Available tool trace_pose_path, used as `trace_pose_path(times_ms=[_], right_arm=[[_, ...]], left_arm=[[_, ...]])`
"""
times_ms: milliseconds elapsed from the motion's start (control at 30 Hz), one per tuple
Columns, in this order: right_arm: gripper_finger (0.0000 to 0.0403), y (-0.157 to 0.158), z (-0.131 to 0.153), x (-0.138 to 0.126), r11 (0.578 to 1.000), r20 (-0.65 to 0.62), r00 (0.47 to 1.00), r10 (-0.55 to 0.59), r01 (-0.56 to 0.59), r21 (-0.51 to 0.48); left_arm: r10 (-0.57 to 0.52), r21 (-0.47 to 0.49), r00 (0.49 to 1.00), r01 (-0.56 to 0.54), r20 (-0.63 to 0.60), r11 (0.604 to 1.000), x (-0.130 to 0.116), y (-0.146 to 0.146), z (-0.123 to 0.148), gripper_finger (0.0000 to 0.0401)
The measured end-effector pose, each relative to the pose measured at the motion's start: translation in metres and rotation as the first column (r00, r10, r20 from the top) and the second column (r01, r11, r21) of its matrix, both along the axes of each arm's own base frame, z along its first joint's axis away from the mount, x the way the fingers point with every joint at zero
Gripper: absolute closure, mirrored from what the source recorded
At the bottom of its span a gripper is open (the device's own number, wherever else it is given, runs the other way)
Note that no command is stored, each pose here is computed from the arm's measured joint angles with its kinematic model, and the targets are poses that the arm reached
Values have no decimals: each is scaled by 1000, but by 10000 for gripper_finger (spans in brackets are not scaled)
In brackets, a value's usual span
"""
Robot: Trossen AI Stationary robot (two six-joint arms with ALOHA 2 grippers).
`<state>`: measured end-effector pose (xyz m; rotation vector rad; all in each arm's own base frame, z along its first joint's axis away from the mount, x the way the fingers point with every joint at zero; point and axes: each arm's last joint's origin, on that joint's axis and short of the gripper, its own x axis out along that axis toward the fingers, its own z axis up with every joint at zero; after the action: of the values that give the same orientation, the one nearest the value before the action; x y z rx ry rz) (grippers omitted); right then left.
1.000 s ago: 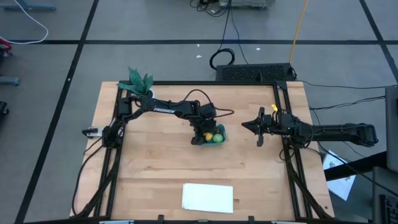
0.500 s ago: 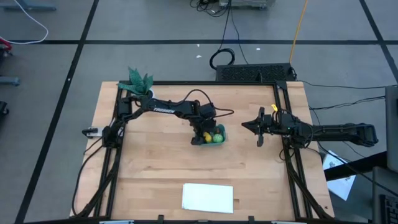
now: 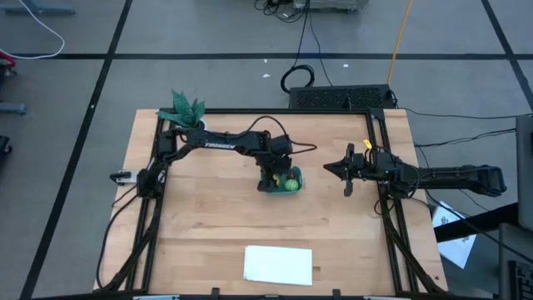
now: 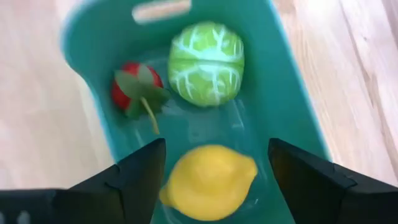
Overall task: Pick and placing Produce into tupperware
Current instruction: Adjust the blue bin
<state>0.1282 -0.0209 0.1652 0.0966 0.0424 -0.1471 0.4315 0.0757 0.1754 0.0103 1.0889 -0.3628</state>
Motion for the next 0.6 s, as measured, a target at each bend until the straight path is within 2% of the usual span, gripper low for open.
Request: trace_pose_path(times_ms=[167, 333, 467, 600], right_arm=[[403, 0, 0, 0, 1000, 0, 1000, 0, 0, 0], [403, 0, 0, 0, 1000, 0, 1000, 0, 0, 0], [403, 0, 0, 0, 1000, 0, 1000, 0, 0, 0], [403, 0, 0, 0, 1000, 0, 1000, 0, 0, 0]], left_arm=[[0, 29, 1000, 1, -9, 1000, 5, -3, 19, 125], [-1, 60, 1000, 2, -8, 998, 8, -6, 34, 164], [-26, 113, 1000, 26, 2, 993, 10, -11, 36, 224], [-29, 184, 1000, 29, -5, 982, 11, -14, 36, 302]])
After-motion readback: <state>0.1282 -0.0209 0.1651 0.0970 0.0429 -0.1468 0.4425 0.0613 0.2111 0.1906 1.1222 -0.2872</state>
